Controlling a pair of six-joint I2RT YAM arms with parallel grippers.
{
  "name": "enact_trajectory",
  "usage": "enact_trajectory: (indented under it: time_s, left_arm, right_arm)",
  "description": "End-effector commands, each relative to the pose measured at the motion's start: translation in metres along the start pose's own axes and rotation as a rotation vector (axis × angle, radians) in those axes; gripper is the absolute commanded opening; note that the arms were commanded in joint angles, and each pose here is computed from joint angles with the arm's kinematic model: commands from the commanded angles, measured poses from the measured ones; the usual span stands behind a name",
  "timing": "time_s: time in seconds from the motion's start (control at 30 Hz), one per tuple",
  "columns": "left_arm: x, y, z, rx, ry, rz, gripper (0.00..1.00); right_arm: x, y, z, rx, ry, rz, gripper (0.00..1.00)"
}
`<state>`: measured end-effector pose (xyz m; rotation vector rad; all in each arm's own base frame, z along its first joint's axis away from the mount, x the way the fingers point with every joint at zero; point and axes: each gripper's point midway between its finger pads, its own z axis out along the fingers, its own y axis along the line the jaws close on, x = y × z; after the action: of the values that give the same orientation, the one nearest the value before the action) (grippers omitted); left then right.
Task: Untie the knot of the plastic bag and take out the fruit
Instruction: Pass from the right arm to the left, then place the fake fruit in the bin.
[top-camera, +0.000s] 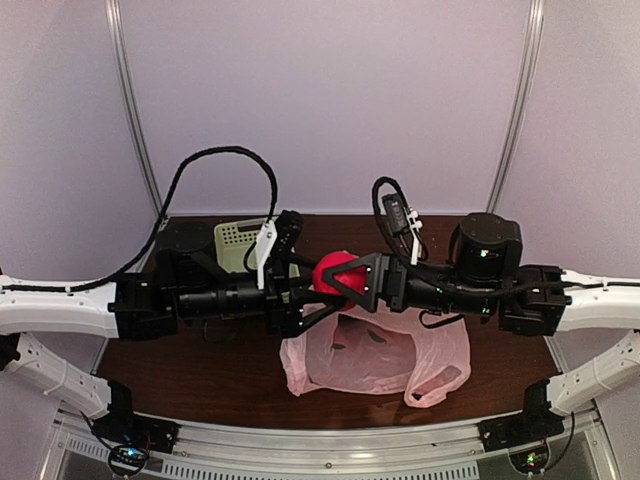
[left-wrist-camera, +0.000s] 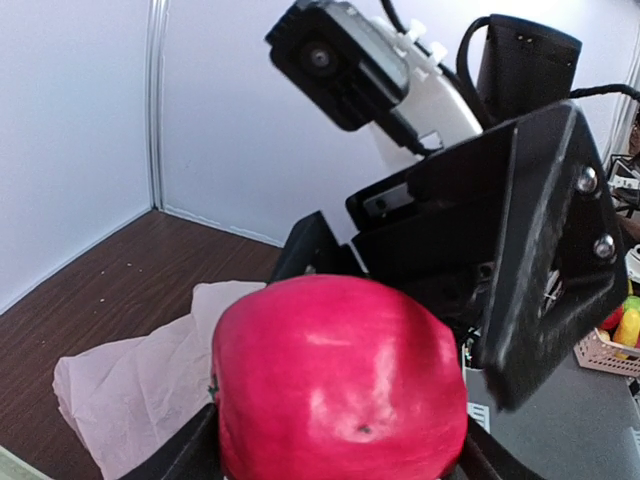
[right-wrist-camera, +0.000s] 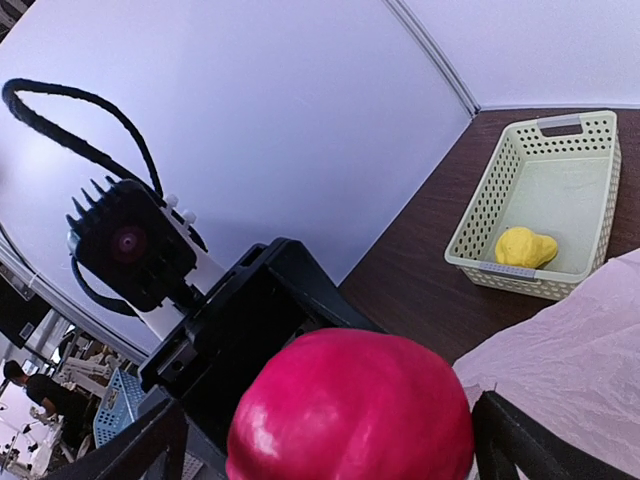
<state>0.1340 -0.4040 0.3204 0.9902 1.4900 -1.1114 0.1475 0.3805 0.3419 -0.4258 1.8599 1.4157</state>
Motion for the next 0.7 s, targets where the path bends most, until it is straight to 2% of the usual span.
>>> enact_trajectory:
  time_s: [0.0,0.2,0.4,0.67]
  left_arm:
    - [-0.003,0.018,-0.011,-0.111,0.022,-0.011,0.56]
    - [0.005,0.067,-0.037,-0.300,0.066,-0.055,0.53]
    - [0.021,0.155,-0.085,-0.551,0.135,-0.171,0.52]
    - [0.066,0.253,-0.134,-0.842,0.256,-0.285,0.53]
  right_arm:
    - [-0.029,-0.004,-0.026,0.078,-0.113,-0.030,1.00]
    - [-0.042,-0.021,-0.054,0.177,-0.186,-0.043,1.00]
    - [-0.038,-0.038,-0.062,0.259,-0.179,-0.046,1.00]
    - [-0.032,-0.044,-0.058,0.283,-0.162,-0.046,1.00]
